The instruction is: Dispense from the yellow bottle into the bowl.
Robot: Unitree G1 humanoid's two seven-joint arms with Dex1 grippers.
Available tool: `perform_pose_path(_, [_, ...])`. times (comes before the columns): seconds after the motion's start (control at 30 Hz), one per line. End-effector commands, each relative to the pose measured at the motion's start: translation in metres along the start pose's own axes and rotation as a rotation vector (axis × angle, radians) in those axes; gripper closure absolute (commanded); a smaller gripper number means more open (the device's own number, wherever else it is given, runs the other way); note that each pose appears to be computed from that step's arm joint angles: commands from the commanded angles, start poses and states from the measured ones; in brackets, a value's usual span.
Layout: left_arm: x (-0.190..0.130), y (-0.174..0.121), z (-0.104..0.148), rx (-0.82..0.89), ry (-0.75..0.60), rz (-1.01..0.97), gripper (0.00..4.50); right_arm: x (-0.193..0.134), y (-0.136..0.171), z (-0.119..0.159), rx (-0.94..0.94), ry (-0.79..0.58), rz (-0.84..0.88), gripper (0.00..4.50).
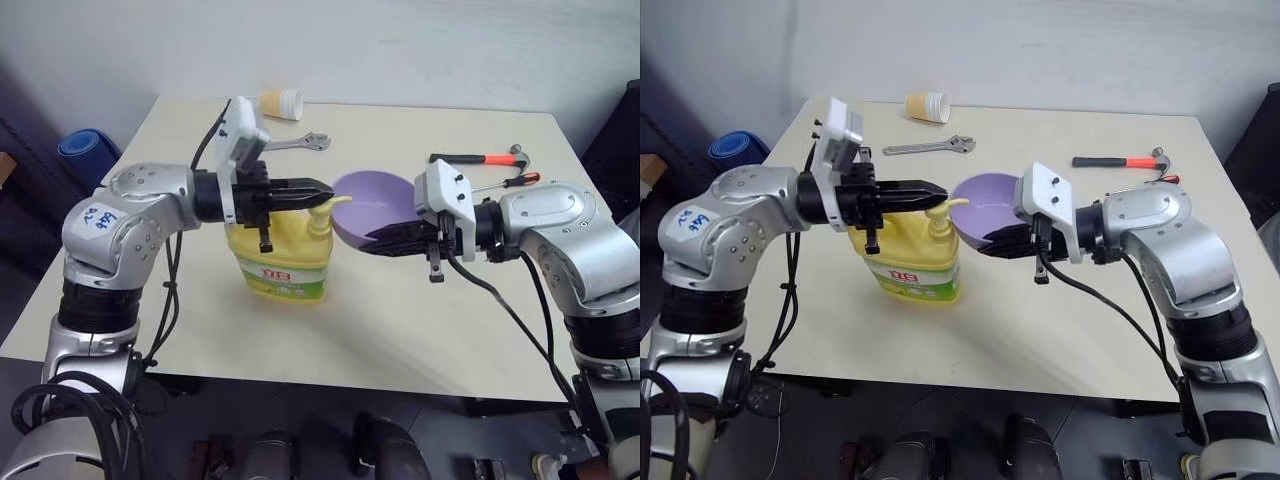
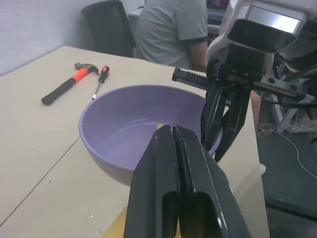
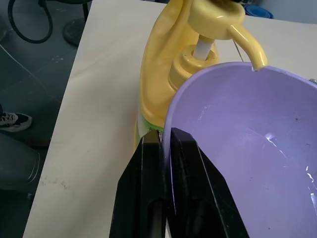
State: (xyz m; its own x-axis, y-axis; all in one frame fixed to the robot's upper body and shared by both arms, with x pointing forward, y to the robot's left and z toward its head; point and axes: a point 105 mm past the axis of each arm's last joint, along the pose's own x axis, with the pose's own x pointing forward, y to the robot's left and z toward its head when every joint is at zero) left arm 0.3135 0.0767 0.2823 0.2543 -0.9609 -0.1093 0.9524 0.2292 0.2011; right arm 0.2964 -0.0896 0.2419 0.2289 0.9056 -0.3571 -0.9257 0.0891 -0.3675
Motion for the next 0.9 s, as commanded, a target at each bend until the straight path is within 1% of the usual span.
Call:
perform_pose_path(0.03, [0.004,-0.001,-0.009,0.007,0.081,-0.002,4.45,-0.002,0.006,0.012,-0.053,-0.021,0.011,4.5])
perform_pose_path(0.1, [0.005,-0.002,-0.015,-0.006,0.107,-0.003,4.45,-0.002,0.006,0.011,-0.054,-0.02,0.009,4.5])
perform_pose_path(0.33, [0.002,0.003,-0.048,-0.028,0.227,0.04,4.45,-0.003,0.006,0.012,-0.055,-0.025,-0.006,4.5])
perform_pose_path(0.47, [0.001,-0.001,-0.062,-0.083,0.234,0.027,4.45,-0.003,0.006,0.014,-0.056,-0.029,-0.009,4.5])
perform_pose_path(0.63, [-0.001,-0.005,-0.075,-0.134,0.277,0.013,4.45,-0.003,0.006,0.015,-0.059,-0.029,-0.011,4.5])
perform_pose_path(0.9, [0.0,-0.007,-0.092,-0.193,0.31,0.022,4.45,-0.003,0.006,0.016,-0.059,-0.031,-0.014,4.5])
